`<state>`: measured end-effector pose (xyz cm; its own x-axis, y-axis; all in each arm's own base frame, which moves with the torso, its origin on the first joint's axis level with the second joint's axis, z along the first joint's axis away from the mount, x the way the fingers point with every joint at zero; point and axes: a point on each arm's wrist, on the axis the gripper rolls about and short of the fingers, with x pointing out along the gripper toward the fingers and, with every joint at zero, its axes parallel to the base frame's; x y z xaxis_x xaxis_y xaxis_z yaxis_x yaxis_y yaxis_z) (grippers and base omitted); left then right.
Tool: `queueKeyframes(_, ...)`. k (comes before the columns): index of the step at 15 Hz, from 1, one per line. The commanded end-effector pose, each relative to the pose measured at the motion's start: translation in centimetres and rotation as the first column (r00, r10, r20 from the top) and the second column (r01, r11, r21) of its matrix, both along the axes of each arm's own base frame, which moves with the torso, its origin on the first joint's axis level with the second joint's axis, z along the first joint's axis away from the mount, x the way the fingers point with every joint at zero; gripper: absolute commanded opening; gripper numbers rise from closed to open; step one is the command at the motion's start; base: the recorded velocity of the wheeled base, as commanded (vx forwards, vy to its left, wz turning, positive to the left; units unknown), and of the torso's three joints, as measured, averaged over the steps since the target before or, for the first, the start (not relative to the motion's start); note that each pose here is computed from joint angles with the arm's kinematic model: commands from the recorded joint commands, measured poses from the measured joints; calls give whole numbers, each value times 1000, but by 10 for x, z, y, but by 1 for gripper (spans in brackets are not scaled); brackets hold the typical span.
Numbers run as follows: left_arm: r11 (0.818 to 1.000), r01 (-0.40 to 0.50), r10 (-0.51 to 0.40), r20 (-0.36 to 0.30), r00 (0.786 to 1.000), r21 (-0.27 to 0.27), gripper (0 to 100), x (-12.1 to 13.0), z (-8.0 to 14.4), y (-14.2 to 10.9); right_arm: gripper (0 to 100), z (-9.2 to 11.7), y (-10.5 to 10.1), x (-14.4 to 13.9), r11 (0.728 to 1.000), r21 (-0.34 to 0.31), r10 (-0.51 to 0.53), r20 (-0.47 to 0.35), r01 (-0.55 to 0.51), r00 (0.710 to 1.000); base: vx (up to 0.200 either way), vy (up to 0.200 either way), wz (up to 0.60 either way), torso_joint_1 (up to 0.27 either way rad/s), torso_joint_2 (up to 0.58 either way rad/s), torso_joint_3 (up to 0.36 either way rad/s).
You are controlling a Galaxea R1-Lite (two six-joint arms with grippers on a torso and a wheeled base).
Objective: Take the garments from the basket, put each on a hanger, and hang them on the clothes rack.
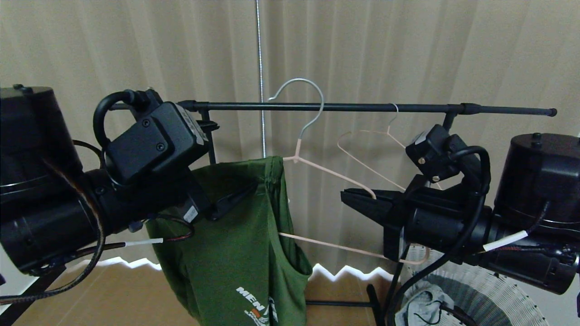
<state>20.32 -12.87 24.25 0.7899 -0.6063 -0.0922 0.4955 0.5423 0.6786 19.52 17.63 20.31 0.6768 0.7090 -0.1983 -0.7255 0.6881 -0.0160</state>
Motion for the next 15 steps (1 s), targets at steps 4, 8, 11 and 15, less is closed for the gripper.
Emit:
queueKeyframes(4, 1000, -18, 18, -19, 1000, 11, 100, 12, -5, 0, 0, 4, -1, -8, 999, 16, 39, 11, -39, 999, 0, 0, 0, 0, 0, 0)
queueKeyframes(8, 1000, -14, 15, -22, 1000, 13, 0, 12, -6, 0, 0, 5, 0, -9, 999, 18, 51, 12, -51, 999, 0, 0, 0, 0, 0, 0)
queueKeyframes(11, 1000, -14, 15, -23, 1000, 13, 0, 11, -6, 0, 0, 5, 0, -9, 999, 18, 51, 12, -51, 999, 0, 0, 0, 0, 0, 0)
queueKeyframes(15, 1000, -21, 21, -29, 999, 14, 0, 11, -8, 1, 0, 5, 0, -9, 999, 19, 49, 11, -50, 999, 0, 0, 0, 0, 0, 0)
